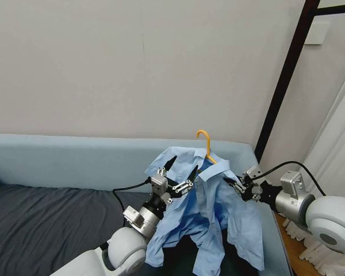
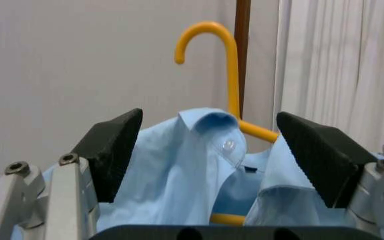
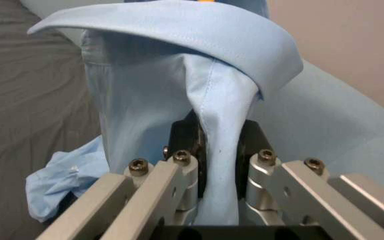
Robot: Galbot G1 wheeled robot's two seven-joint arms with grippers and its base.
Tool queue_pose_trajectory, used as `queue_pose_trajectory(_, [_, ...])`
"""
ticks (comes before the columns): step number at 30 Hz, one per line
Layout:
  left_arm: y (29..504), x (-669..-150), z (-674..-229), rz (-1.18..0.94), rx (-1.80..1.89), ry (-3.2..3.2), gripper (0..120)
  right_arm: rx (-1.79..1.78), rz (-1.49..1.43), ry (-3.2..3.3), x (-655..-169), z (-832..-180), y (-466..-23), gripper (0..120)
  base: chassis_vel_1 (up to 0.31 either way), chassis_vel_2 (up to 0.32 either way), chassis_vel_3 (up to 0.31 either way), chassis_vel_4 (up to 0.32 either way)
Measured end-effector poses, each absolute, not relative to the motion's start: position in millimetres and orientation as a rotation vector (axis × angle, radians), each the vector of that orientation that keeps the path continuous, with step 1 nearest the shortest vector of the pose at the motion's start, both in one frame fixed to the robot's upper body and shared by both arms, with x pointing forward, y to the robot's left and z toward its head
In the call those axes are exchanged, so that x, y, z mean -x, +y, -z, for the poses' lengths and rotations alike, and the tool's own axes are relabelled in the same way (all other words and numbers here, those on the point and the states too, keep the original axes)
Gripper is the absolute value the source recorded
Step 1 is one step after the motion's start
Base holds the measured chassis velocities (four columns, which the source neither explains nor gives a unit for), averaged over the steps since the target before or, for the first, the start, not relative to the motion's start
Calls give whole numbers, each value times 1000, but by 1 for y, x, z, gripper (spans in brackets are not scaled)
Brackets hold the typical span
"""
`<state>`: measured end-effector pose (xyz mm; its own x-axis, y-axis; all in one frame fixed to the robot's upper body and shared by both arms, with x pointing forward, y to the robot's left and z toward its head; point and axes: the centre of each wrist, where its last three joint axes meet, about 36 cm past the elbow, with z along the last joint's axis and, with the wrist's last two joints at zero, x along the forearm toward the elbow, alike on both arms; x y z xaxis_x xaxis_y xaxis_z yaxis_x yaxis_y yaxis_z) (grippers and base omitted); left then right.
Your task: Pick up the clothes from the sofa and hang them on the clothes hanger.
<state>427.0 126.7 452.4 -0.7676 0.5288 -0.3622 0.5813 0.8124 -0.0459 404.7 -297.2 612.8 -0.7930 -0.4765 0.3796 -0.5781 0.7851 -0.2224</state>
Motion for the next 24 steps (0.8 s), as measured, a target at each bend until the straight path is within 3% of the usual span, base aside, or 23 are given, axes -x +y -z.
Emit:
queue_pose_trajectory(9, [104, -446, -448, 197, -838, 2699, 78, -817, -468, -2674, -403, -614, -296, 8, 0, 0, 0, 0])
queue_pose_trajectory(17, [88, -455, -442, 191, -820, 2726, 69, -814, -460, -2676, -403, -614, -296, 8, 0, 0, 0, 0])
queue_pose_trajectory(21, [84, -459, -438, 181, -813, 2738, 50, -810, -455, -2673, -404, -612, -296, 8, 0, 0, 0, 0])
queue_pose_trajectory(24, [83, -459, -437, 183, -811, 2741, 41, -806, -455, -2672, -405, -612, -297, 8, 0, 0, 0, 0])
